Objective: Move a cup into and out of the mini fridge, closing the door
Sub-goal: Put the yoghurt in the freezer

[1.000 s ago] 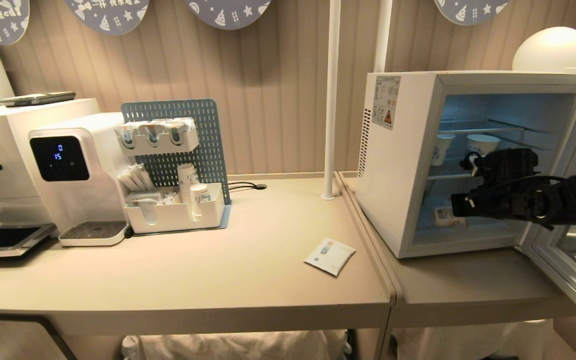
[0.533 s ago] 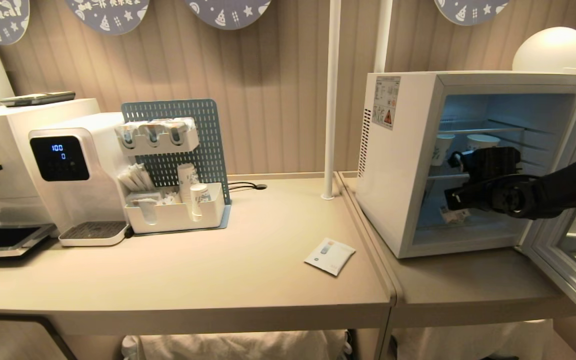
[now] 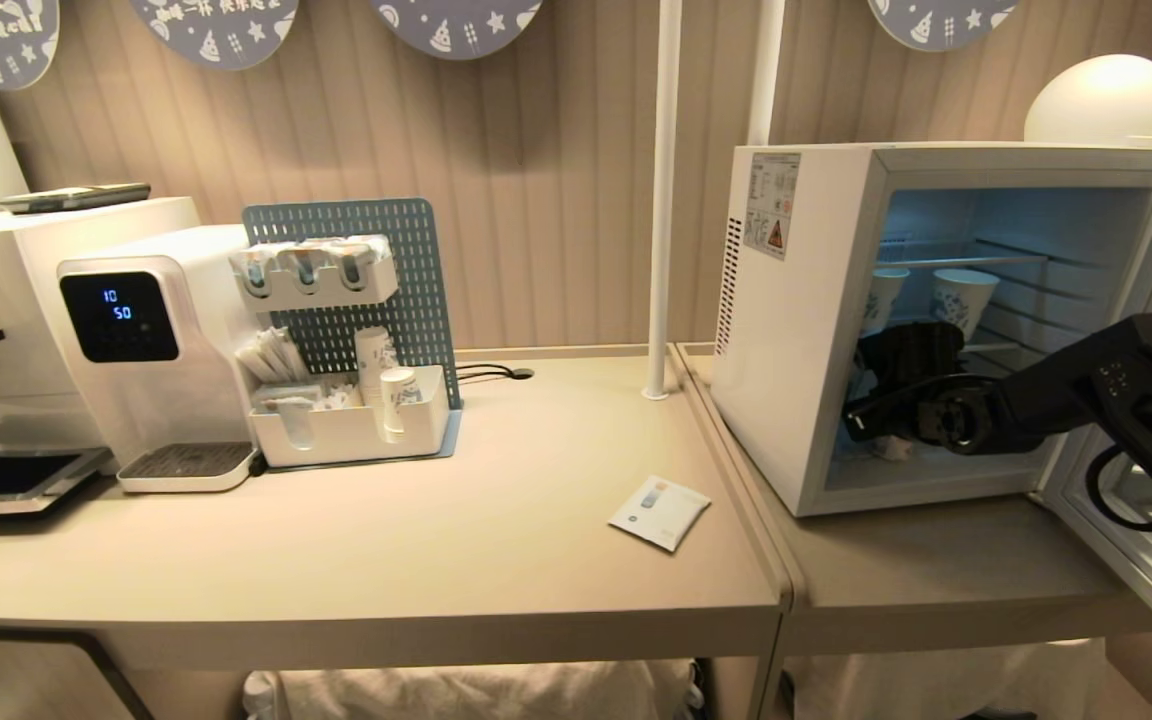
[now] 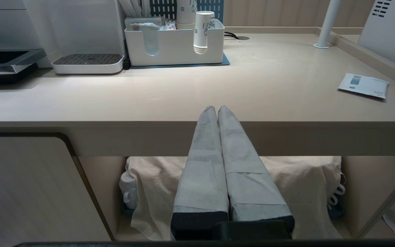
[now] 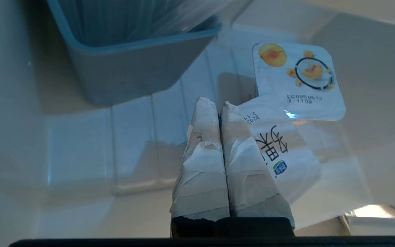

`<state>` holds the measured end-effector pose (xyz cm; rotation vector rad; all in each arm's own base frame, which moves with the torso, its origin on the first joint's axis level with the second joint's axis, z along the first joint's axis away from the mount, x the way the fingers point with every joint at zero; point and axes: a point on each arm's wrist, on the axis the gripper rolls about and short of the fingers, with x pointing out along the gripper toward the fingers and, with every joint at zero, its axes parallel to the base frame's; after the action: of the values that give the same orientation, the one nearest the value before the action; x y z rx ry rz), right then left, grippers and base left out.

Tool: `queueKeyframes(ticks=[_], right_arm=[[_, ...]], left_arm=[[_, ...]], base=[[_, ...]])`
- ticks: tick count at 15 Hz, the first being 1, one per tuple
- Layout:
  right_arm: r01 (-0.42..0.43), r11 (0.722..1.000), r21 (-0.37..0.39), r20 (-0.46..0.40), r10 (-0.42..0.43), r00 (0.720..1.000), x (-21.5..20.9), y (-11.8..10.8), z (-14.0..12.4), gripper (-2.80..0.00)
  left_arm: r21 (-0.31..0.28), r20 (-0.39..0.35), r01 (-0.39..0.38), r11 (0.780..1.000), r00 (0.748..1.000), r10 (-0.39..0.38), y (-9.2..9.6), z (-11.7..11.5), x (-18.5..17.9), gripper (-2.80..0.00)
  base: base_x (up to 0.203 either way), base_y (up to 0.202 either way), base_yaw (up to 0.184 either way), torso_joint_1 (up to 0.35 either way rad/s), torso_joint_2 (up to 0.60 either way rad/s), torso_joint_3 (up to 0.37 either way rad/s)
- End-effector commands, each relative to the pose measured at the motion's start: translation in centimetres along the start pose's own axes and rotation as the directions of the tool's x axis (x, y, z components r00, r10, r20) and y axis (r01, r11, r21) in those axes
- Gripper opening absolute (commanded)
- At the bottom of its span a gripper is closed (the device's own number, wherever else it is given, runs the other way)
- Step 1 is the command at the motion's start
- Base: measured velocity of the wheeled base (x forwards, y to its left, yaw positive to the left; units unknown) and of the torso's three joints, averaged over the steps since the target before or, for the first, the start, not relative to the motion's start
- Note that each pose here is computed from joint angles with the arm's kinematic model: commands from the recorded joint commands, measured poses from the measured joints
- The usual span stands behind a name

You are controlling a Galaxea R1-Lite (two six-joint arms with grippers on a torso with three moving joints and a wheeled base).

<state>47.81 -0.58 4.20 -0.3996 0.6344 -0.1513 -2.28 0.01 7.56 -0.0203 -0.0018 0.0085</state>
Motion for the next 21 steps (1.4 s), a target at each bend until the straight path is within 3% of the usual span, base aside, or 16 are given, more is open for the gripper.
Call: queueKeyframes(ticks=[1, 21], right_arm=[[-0.018, 1.0, -0.017, -0.037, 0.018, 0.999, 1.35, 1.4, -1.23, -2.8], [-0.016, 0.996, 0.09, -0.021, 0.018, 1.0, 0.9, 1.46, -0.73, -2.8]], left_arm=[[-0.001, -0.003, 0.0, 1.0, 1.0, 0.0, 0.0, -0.08, 0.03, -2.8], [0.0, -0.003, -0.001, 1.0, 1.0, 0.001, 0.0, -0.08, 0.03, -2.8]], base=[[0.0, 0.0, 0.0, 0.0, 0.0, 0.0], [0.0, 0.0, 0.0, 0.0, 0.0, 0.0]])
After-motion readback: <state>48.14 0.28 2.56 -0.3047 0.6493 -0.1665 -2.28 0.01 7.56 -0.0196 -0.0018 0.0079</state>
